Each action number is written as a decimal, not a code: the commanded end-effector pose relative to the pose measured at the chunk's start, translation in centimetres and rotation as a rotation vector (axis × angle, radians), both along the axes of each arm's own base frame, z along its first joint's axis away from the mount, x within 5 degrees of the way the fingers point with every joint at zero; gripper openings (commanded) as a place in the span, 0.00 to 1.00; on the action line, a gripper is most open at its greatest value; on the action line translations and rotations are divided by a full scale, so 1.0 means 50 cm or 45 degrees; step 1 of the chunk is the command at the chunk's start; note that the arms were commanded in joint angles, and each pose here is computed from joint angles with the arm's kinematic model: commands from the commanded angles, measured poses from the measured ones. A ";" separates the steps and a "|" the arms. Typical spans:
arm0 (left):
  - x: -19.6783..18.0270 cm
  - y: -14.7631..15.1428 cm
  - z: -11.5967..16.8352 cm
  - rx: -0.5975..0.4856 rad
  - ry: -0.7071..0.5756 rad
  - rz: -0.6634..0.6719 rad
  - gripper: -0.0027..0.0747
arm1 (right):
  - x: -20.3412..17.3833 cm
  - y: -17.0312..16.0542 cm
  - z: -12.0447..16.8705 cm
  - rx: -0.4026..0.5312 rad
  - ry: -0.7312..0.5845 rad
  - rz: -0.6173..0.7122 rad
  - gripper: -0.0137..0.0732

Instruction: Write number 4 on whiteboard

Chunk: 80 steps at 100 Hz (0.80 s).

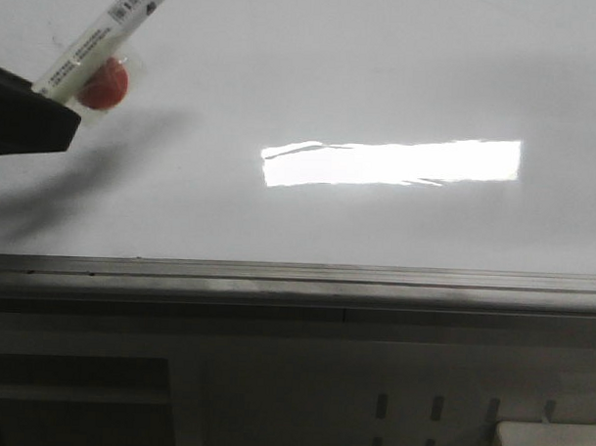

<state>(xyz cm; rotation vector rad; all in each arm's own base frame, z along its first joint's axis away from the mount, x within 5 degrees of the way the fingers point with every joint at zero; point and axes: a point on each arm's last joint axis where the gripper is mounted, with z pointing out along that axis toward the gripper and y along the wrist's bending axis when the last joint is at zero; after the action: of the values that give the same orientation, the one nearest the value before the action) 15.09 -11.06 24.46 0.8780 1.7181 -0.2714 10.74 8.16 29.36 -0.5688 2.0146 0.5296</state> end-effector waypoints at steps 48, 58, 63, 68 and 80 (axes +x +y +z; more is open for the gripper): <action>-0.077 -0.032 -0.004 -0.038 -0.410 -0.533 0.01 | 0.026 0.193 0.102 0.123 -0.206 0.416 0.61; -0.077 -0.035 -0.009 -0.017 -0.411 -0.560 0.01 | 0.035 0.213 0.105 0.110 -0.227 0.434 0.61; -0.077 -0.036 -0.009 -0.026 -0.410 -0.564 0.01 | 0.042 0.222 0.102 0.094 -0.223 0.438 0.61; -0.077 -0.037 -0.009 -0.031 -0.410 -0.569 0.01 | 0.048 0.231 0.097 0.084 -0.214 0.437 0.61; -0.077 -0.037 -0.010 -0.029 -0.408 -0.568 0.01 | 0.059 0.247 0.095 0.067 -0.203 0.440 0.61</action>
<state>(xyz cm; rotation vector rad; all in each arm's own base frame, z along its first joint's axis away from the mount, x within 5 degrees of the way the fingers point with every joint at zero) 11.28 -12.39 22.58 1.2658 1.2873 -0.3605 13.19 20.04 31.89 -0.9531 1.8724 0.7052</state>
